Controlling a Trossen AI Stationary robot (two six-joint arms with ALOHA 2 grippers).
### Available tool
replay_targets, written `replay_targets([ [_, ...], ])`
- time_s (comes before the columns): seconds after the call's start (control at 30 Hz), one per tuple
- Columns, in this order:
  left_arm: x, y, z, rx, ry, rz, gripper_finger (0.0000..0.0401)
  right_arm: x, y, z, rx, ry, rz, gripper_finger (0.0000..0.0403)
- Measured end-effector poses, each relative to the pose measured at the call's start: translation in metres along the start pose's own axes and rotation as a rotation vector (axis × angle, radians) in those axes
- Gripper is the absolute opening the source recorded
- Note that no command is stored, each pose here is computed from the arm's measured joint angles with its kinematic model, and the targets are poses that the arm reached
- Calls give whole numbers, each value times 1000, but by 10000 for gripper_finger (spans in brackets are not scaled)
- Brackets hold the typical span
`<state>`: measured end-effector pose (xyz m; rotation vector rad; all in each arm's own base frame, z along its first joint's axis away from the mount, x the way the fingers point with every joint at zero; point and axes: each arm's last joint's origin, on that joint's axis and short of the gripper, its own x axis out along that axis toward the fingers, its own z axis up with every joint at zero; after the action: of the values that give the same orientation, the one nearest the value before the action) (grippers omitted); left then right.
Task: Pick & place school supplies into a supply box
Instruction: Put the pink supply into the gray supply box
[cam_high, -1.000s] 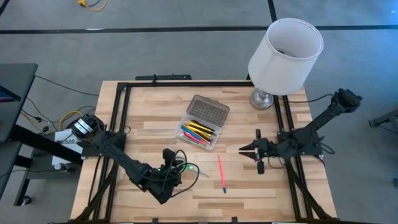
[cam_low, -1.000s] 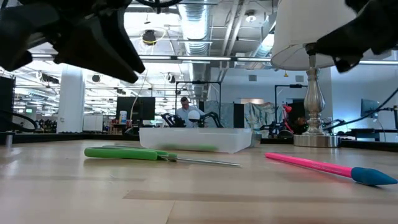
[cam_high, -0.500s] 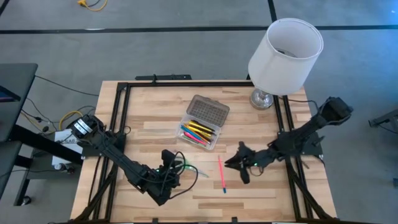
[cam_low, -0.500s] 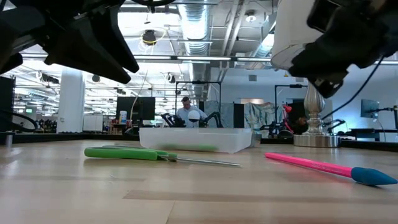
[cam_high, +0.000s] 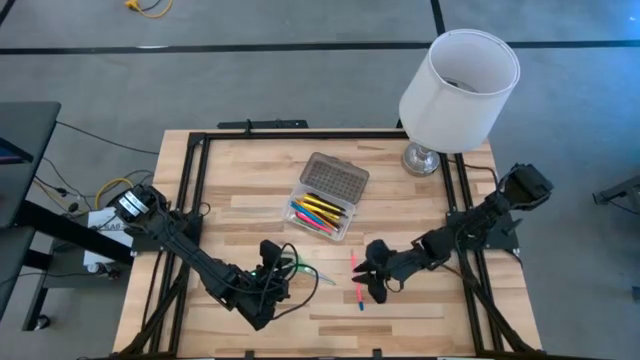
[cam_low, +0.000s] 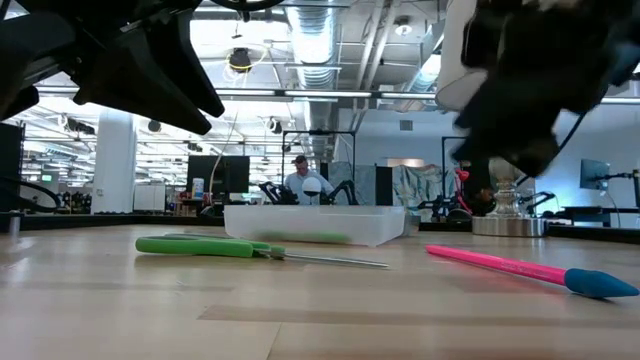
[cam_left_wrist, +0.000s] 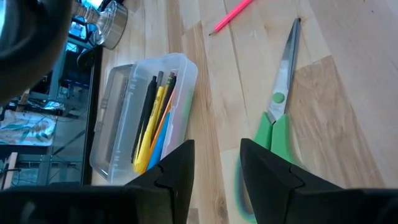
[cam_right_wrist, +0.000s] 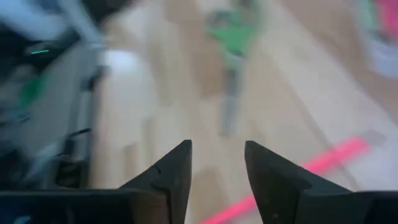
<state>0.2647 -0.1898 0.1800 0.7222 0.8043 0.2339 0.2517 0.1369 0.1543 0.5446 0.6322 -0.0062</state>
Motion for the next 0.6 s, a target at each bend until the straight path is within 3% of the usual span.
replay_targets([
  [0.2,0,0,0,2,2,1,125,-1,-6,-7,98,62,-219,136],
  [0.37,0,0,0,3,3,2,125,6,1,-9,79,34,-242,118],
  [0.6,0,0,0,-4,3,2,125,28,7,-16,-21,112,-273,109],
])
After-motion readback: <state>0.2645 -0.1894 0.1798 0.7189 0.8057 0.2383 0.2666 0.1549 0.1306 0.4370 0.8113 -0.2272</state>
